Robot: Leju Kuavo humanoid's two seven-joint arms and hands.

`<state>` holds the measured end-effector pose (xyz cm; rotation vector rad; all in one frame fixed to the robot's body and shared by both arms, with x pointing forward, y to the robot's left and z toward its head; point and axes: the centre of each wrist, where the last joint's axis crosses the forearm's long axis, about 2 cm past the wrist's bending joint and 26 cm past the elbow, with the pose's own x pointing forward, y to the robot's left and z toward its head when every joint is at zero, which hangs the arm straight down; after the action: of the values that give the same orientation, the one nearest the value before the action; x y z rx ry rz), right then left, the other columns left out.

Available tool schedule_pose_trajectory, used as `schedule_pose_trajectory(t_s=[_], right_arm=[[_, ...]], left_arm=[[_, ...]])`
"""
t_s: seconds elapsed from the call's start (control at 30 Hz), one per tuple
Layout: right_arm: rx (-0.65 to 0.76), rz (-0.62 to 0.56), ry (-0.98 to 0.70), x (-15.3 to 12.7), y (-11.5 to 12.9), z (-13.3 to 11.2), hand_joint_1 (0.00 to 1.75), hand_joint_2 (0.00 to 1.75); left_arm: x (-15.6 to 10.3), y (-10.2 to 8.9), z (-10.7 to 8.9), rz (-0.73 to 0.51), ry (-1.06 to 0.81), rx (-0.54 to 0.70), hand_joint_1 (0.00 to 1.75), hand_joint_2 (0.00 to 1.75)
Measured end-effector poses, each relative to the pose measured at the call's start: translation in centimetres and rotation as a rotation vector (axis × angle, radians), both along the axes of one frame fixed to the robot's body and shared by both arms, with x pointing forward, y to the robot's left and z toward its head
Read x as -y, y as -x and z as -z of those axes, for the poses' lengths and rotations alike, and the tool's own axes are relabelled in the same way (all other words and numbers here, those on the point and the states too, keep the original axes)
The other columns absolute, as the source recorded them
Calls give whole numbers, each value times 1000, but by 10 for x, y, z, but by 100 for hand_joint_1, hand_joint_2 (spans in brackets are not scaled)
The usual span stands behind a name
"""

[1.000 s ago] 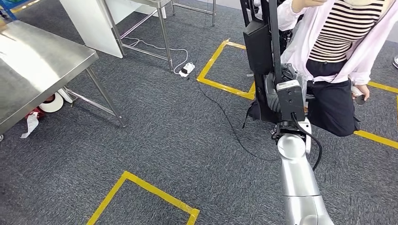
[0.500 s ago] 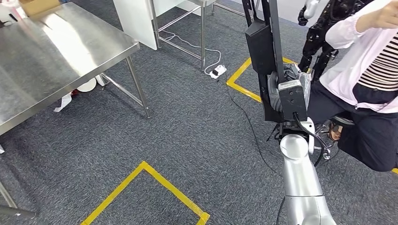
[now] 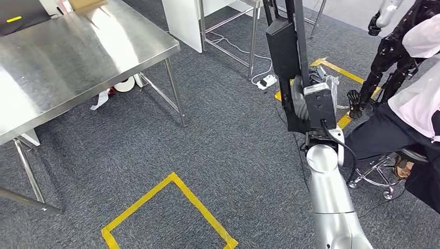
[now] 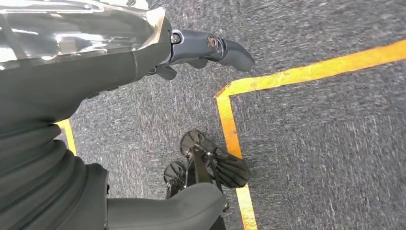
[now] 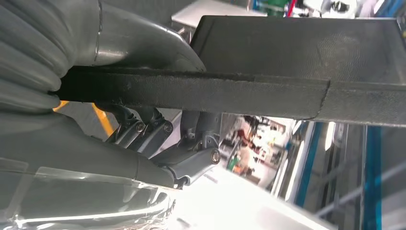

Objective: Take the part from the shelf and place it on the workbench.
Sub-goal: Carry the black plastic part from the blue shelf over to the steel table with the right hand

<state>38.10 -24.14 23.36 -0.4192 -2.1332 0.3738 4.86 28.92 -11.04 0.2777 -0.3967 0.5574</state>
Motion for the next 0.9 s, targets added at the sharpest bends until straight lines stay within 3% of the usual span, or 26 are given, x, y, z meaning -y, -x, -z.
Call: schedule_pose_trajectory(t_s=[0.37, 0.5, 0.77, 0.9], right_arm=[[-1, 32, 87, 0, -7, -20, 175, 175], [-22, 77, 198, 11, -16, -38, 175, 175], [23, 115, 314, 12, -26, -70, 175, 175], [62, 154, 421, 14, -37, -105, 175, 175]], left_arm=[[-1, -5, 0, 7, 10, 93, 0, 175], [1, -14, -2, 28, 33, 200, 0, 175], [3, -23, -3, 58, 67, 248, 0, 175], [10, -43, -7, 108, 129, 292, 0, 175]])
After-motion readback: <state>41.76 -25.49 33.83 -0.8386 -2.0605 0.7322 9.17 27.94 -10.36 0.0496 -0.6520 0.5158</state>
